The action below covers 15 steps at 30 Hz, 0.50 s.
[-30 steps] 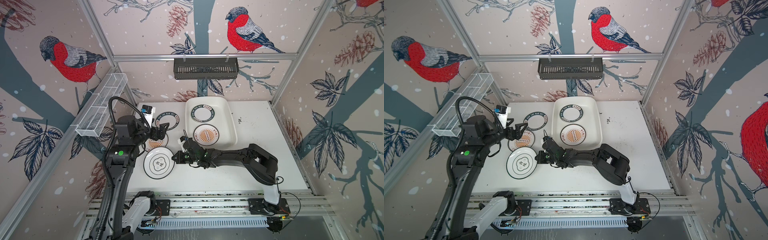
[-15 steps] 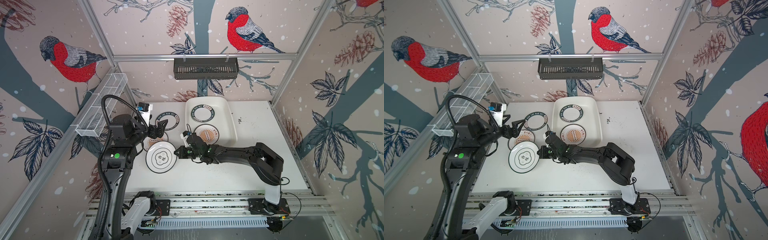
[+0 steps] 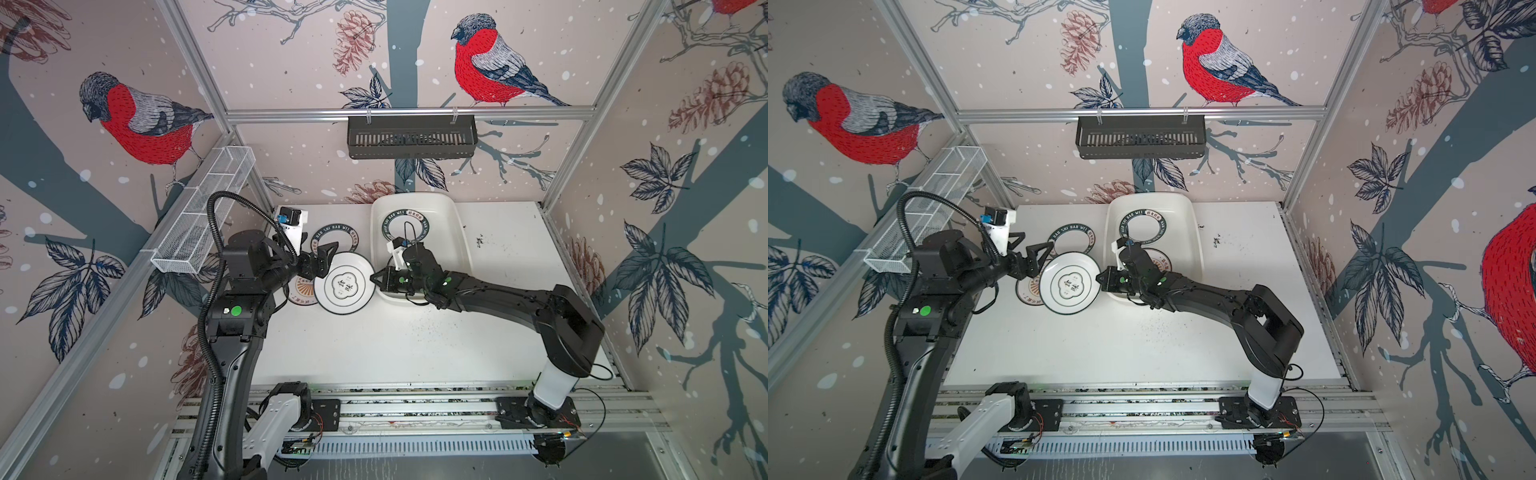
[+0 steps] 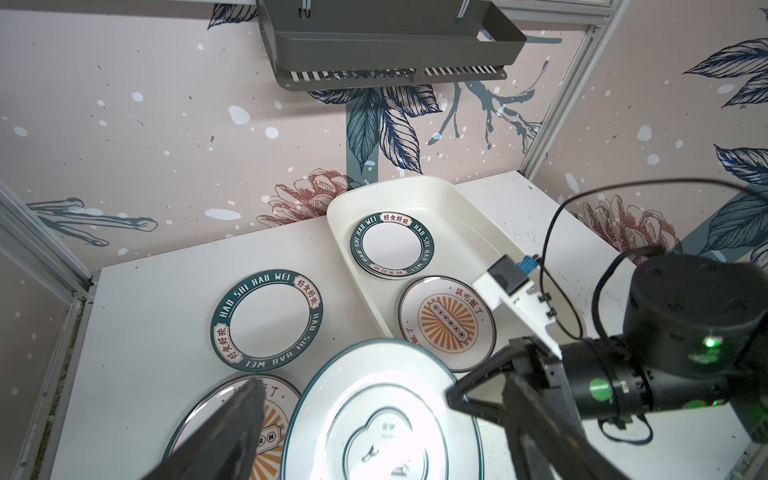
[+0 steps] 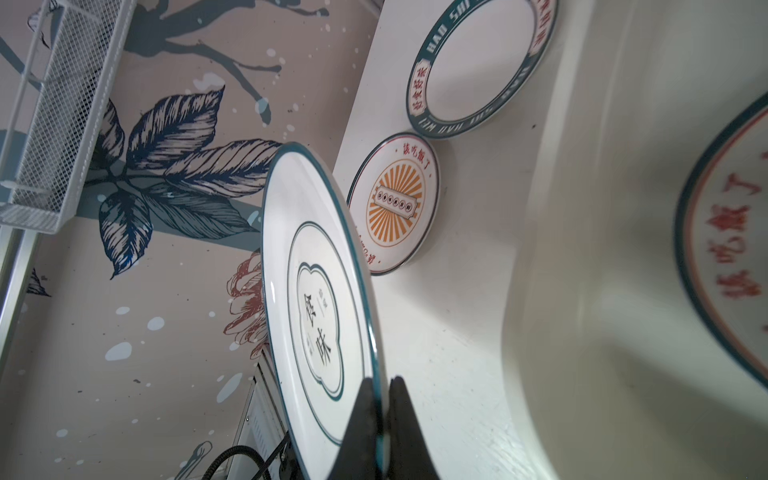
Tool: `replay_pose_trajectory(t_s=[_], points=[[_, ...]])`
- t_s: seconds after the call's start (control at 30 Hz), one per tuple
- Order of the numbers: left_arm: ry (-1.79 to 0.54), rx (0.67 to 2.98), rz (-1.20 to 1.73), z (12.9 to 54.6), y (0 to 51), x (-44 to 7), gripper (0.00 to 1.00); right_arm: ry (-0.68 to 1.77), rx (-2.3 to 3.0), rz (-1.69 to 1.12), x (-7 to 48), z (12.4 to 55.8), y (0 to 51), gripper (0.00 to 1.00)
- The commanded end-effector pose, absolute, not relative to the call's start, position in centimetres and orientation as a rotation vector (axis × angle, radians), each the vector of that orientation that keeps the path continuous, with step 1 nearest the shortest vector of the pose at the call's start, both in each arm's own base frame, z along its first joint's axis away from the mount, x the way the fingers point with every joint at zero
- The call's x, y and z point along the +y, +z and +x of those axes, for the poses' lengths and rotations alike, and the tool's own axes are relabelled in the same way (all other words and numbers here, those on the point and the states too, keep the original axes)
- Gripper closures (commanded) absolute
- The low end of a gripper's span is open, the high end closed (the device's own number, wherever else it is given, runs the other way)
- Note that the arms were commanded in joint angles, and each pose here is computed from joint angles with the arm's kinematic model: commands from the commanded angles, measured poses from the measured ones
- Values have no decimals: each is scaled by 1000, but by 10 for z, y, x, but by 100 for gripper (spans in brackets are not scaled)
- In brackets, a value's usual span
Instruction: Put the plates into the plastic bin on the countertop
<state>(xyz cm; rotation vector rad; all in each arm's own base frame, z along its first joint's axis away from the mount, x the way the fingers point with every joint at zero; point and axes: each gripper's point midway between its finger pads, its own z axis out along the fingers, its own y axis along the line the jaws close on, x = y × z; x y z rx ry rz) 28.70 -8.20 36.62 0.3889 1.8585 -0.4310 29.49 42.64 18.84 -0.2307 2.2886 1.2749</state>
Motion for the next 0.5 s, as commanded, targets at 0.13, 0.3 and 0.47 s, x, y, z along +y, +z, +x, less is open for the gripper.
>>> replay_pose_trajectory(t_s=[0.13,0.3,0.47], points=[[-487,1846,470,288,358,-93,12,1183,2249,-182,361,325,208,99],[-498,1893,465,296,341,-93,12,1113,2251,-82,300,347,206,98],[-530,1946,456,305,321,-95,12,1050,2260,-7,248,365,199,98]])
